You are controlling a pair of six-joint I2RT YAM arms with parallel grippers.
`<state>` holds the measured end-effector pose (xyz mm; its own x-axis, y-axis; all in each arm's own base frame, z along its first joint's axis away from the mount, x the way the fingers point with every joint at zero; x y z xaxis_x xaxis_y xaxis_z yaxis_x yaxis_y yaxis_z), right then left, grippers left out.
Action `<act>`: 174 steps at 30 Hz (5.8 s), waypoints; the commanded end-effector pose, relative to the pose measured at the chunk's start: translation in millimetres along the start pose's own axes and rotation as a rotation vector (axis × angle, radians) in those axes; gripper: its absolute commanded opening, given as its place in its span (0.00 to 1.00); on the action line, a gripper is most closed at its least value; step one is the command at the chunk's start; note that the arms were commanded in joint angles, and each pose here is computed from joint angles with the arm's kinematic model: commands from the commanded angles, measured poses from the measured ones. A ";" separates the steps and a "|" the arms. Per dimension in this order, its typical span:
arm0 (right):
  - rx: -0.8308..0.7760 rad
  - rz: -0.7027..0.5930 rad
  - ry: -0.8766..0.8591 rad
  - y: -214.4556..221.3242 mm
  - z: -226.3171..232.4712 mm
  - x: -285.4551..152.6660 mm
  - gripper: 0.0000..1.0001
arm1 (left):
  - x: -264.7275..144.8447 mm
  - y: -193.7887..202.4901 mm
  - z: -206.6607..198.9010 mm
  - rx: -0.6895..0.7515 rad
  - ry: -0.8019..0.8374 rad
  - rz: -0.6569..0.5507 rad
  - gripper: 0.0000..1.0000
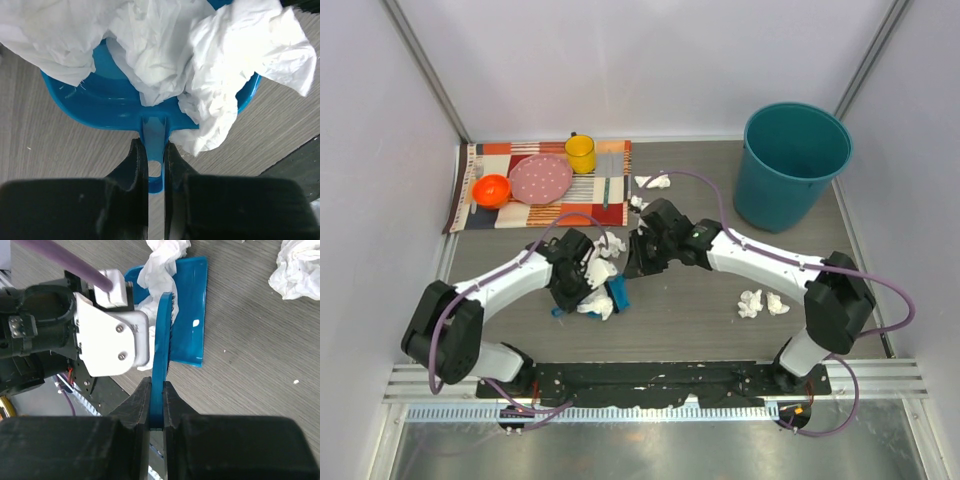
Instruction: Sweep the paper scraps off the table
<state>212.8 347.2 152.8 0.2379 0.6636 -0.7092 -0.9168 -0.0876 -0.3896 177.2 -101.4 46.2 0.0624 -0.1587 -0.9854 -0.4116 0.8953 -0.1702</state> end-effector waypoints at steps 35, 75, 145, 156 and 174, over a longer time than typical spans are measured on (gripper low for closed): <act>-0.130 -0.939 0.970 -268.6 -134.6 -379.6 0.01 | -46.0 -44.8 1.3 0.007 -0.014 -0.336 0.00; 0.059 -0.380 0.179 -189.9 -132.8 -204.0 0.01 | -97.0 -64.3 11.2 0.015 -0.052 -0.367 0.00; -0.122 -0.976 0.757 -173.7 -64.7 -401.3 0.01 | -303.7 -364.5 97.1 0.508 -1.362 -0.278 0.00; -0.144 -1.010 0.773 -170.4 -58.7 -419.0 0.01 | -324.3 -361.2 89.3 0.556 -1.539 -0.239 0.00; -0.327 -0.949 0.189 -193.6 37.6 -372.1 0.01 | -326.2 -171.8 169.4 0.006 -0.959 -0.429 0.00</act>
<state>287.2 102.8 482.7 0.9427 0.2557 -0.2143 -0.2525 0.1270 -0.9592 406.4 -169.3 438.5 0.9667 -0.0055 -0.2558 -0.0919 0.9256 -0.3672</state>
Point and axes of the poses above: each gripper's point midway between its finger pads, its own x axis out along the fingers, its own z axis along the line the jaws close on, y = z × x, the point moved 2 cm from there along -x, back along the fingers, and after that the axes turned 6 degrees about x, right-handed, at the moved point
